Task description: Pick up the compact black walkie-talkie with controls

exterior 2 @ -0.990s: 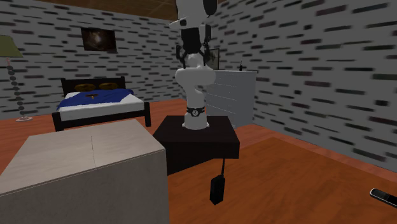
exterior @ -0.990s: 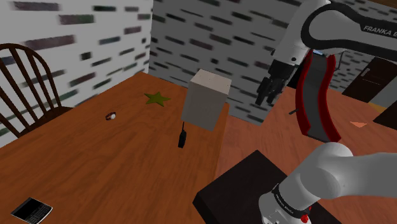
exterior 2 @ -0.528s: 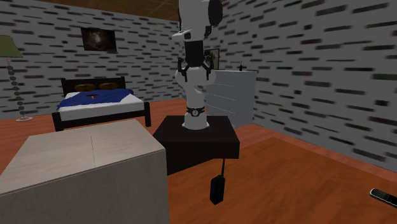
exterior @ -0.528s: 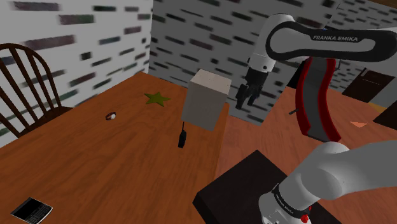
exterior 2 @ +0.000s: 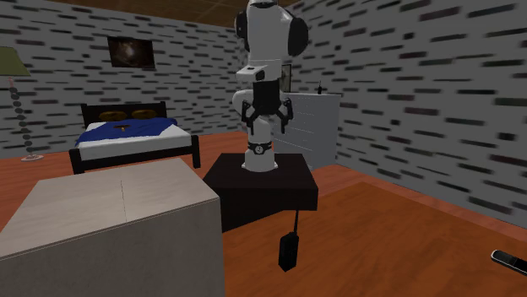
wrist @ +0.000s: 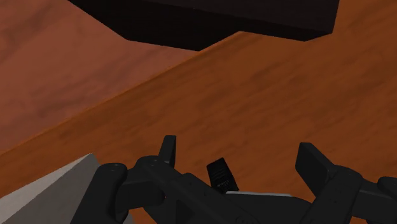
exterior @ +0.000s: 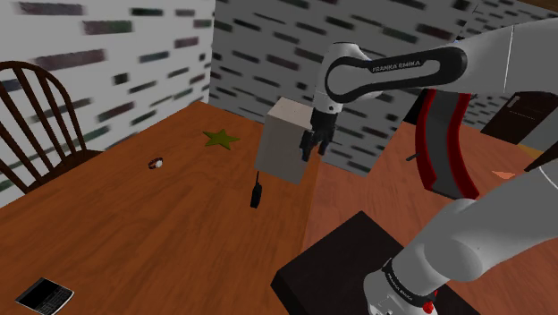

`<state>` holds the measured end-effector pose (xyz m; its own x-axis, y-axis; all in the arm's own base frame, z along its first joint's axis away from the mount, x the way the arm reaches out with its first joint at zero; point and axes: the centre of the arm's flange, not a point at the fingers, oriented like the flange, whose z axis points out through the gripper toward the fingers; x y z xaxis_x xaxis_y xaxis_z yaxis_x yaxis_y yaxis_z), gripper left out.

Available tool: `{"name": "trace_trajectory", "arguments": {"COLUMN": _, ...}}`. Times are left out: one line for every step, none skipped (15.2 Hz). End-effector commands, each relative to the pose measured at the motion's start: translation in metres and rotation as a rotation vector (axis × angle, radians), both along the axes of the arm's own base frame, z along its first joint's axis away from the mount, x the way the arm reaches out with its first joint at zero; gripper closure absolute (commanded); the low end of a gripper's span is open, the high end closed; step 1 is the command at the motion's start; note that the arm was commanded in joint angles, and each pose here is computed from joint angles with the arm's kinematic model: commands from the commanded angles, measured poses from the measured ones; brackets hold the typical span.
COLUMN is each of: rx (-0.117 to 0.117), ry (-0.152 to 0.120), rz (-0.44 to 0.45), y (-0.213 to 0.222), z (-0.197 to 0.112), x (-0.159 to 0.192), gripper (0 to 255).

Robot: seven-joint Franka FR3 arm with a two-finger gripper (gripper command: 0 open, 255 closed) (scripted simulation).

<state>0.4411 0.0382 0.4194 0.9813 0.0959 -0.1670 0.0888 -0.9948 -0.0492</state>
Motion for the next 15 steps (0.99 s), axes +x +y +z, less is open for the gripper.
{"name": "trace_trajectory", "arguments": {"rx": -0.009, "ry": 0.01, "rz": 0.019, "y": 0.01, "z": -0.022, "x": 0.016, "gripper": 0}}
{"name": "trace_trajectory", "arguments": {"rx": -0.013, "ry": 0.015, "rz": 0.028, "y": 0.014, "z": -0.032, "x": 0.026, "gripper": 0}}
{"name": "trace_trajectory", "arguments": {"rx": -0.017, "ry": 0.02, "rz": 0.036, "y": 0.018, "z": -0.042, "x": 0.035, "gripper": 0}}
{"name": "trace_trajectory", "arguments": {"rx": -0.022, "ry": 0.025, "rz": 0.045, "y": 0.022, "z": -0.052, "x": 0.044, "gripper": 0}}
{"name": "trace_trajectory", "arguments": {"rx": -0.026, "ry": 0.03, "rz": 0.054, "y": 0.026, "z": -0.062, "x": 0.053, "gripper": 0}}
{"name": "trace_trajectory", "arguments": {"rx": -0.031, "ry": 0.035, "rz": 0.063, "y": 0.03, "z": -0.072, "x": 0.061, "gripper": 0}}
{"name": "trace_trajectory", "arguments": {"rx": -0.035, "ry": 0.04, "rz": 0.072, "y": 0.034, "z": -0.082, "x": 0.07, "gripper": 0}}
{"name": "trace_trajectory", "arguments": {"rx": -0.039, "ry": 0.044, "rz": 0.081, "y": 0.038, "z": -0.093, "x": 0.079, "gripper": 0}}
{"name": "trace_trajectory", "arguments": {"rx": -0.044, "ry": 0.049, "rz": 0.09, "y": 0.042, "z": -0.103, "x": 0.087, "gripper": 0}}
{"name": "trace_trajectory", "arguments": {"rx": -0.048, "ry": 0.054, "rz": 0.099, "y": 0.046, "z": -0.113, "x": 0.096, "gripper": 0}}
{"name": "trace_trajectory", "arguments": {"rx": -0.052, "ry": 0.059, "rz": 0.108, "y": 0.05, "z": -0.124, "x": 0.104, "gripper": 0}}
{"name": "trace_trajectory", "arguments": {"rx": -0.057, "ry": 0.064, "rz": 0.117, "y": 0.054, "z": -0.134, "x": 0.113, "gripper": 0}}
{"name": "trace_trajectory", "arguments": {"rx": -0.061, "ry": 0.069, "rz": 0.126, "y": 0.059, "z": -0.145, "x": 0.121, "gripper": 0}}
{"name": "trace_trajectory", "arguments": {"rx": -0.066, "ry": 0.074, "rz": 0.135, "y": 0.063, "z": -0.155, "x": 0.129, "gripper": 0}}
{"name": "trace_trajectory", "arguments": {"rx": -0.07, "ry": 0.079, "rz": 0.143, "y": 0.067, "z": -0.166, "x": 0.137, "gripper": 0}}
